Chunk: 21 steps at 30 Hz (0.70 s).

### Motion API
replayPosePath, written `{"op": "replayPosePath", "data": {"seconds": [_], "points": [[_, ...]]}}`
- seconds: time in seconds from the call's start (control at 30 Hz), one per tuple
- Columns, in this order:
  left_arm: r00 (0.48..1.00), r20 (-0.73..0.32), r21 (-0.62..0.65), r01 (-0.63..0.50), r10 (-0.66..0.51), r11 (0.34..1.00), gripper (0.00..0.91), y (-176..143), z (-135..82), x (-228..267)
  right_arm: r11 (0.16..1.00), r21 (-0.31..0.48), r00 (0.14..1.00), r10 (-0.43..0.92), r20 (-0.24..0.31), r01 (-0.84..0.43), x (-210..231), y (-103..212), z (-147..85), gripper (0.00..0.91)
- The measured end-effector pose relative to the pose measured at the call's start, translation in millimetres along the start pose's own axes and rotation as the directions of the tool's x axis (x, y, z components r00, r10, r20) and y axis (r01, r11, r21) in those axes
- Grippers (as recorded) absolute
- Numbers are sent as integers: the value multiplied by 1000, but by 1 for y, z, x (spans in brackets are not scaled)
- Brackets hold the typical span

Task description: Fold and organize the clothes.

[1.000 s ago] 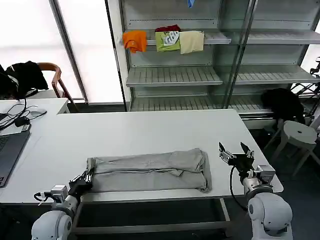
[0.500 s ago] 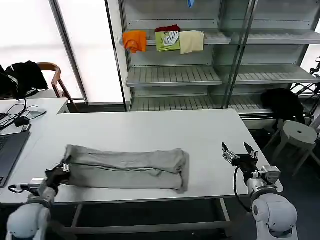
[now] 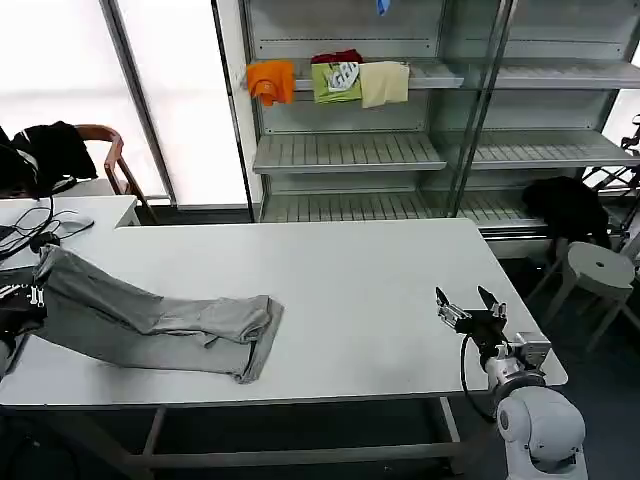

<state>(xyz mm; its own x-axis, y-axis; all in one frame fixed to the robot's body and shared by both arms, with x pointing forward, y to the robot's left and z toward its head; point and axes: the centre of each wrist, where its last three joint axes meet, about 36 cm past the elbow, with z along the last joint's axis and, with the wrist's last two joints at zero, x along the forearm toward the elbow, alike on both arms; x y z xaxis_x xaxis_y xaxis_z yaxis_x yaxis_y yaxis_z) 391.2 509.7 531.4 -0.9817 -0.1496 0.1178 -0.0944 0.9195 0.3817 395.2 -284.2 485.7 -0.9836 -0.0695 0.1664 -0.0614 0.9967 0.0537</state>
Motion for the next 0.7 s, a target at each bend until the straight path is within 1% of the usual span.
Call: {"op": "replayPosePath", "data": {"seconds": [0.07,0.17,0.33,0.53,0.7], "points": [[1000,7,26,-30,30,999,0,-10,-5,3,1000,4,1000,-5,-2,5,-1,2,1,907],[996,14,73,-87,86,994,0,-36,-10,5,1000,10,1000,-9,-7,9,-1,3,3,907],[981,24,166,-192,191,967,0,-92,-17,7,1000,21,1000,-8,-12,8,0,2,6,907],[952,15,251,-301,307,920,0,-160,-17,10,1000,28,1000,-2,-19,2,1,-2,10,907],[925,2,283,-364,379,887,0,-201,-17,12,1000,27,1000,-3,-21,4,-1,0,12,907]]}}
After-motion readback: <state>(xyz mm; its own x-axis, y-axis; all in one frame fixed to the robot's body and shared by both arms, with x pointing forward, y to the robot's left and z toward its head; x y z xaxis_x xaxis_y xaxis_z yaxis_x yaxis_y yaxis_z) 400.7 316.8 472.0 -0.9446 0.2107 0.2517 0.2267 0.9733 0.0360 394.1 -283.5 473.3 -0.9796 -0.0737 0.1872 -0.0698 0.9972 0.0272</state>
